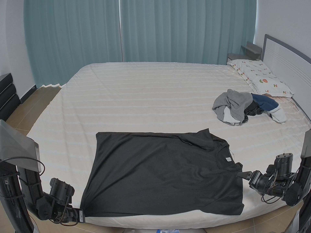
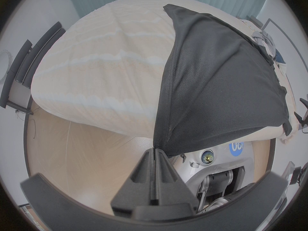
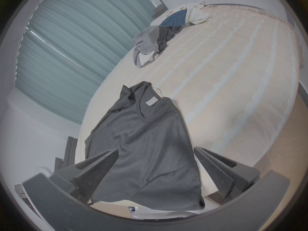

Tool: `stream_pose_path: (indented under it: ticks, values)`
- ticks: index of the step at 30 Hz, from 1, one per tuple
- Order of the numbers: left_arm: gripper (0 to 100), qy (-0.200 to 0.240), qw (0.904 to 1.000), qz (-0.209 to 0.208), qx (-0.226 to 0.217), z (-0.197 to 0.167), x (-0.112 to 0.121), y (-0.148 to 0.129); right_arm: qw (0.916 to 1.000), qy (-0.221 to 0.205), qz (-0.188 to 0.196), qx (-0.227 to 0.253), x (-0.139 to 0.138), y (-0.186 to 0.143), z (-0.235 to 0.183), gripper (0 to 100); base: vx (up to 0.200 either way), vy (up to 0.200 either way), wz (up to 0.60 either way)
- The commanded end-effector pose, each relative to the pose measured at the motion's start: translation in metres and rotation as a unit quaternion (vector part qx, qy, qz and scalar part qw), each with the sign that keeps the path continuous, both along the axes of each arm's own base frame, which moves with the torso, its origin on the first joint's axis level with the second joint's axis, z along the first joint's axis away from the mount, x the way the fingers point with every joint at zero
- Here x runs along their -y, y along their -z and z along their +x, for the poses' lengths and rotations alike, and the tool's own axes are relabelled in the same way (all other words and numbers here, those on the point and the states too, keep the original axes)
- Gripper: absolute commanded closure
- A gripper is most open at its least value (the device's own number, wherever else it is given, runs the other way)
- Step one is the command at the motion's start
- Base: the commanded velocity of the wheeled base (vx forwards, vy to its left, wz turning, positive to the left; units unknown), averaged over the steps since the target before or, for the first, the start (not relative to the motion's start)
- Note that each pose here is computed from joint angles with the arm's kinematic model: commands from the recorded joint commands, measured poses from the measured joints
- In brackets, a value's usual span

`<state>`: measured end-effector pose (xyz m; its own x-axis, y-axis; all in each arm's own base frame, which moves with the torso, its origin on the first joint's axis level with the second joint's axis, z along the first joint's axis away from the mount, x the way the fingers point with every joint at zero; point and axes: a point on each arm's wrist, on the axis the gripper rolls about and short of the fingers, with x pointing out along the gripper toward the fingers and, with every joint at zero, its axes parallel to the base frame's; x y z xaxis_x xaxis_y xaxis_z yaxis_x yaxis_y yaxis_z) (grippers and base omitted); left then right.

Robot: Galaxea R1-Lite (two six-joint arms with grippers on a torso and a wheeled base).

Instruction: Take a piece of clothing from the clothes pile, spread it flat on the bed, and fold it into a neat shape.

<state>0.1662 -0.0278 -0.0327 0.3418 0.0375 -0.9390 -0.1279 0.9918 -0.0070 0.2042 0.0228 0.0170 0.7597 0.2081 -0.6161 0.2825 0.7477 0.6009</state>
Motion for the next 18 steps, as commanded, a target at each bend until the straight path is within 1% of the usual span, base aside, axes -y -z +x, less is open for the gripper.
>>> stream_pose_path:
  ticks: [1, 3, 5, 8, 15, 16, 18]
  values:
    - [100, 0.001, 1.0000, 0.001, 0.000, -0.004, -0.001, -0.003, 0.9994, -0.002, -0.008, -0.033, 0.001, 0.009, -0.005, 0, 0.000, 0.000, 0.00]
    - [100, 0.002, 1.0000, -0.001, 0.002, -0.003, -0.001, -0.003, 0.9985, -0.008, -0.015, -0.051, 0.001, 0.012, -0.008, 0, 0.000, 0.000, 0.00]
    - [100, 0.003, 1.0000, -0.005, 0.006, -0.003, 0.000, -0.003, 0.9966, -0.024, -0.030, -0.073, 0.000, 0.016, -0.012, 0, 0.000, 0.000, 0.00]
    - [100, 0.002, 0.9999, -0.007, 0.013, -0.002, 0.000, -0.004, 0.9944, -0.038, -0.038, -0.091, 0.000, 0.019, -0.015, 0, 0.000, 0.000, 0.00]
    - [100, 0.003, 0.9999, -0.007, 0.012, -0.002, 0.000, -0.004, 0.9920, -0.042, -0.042, -0.111, -0.001, 0.029, -0.014, 0, 0.000, 0.000, 0.00]
    - [100, 0.003, 0.9999, -0.008, 0.014, -0.001, 0.000, -0.004, 0.9916, -0.048, -0.042, -0.113, -0.003, 0.031, -0.013, 0, 0.000, 0.000, 0.00]
    - [100, 0.004, 0.9999, -0.008, 0.014, -0.001, 0.000, -0.004, 0.9921, -0.057, -0.042, -0.104, -0.007, 0.031, -0.012, 0, 0.000, 0.000, 0.00]
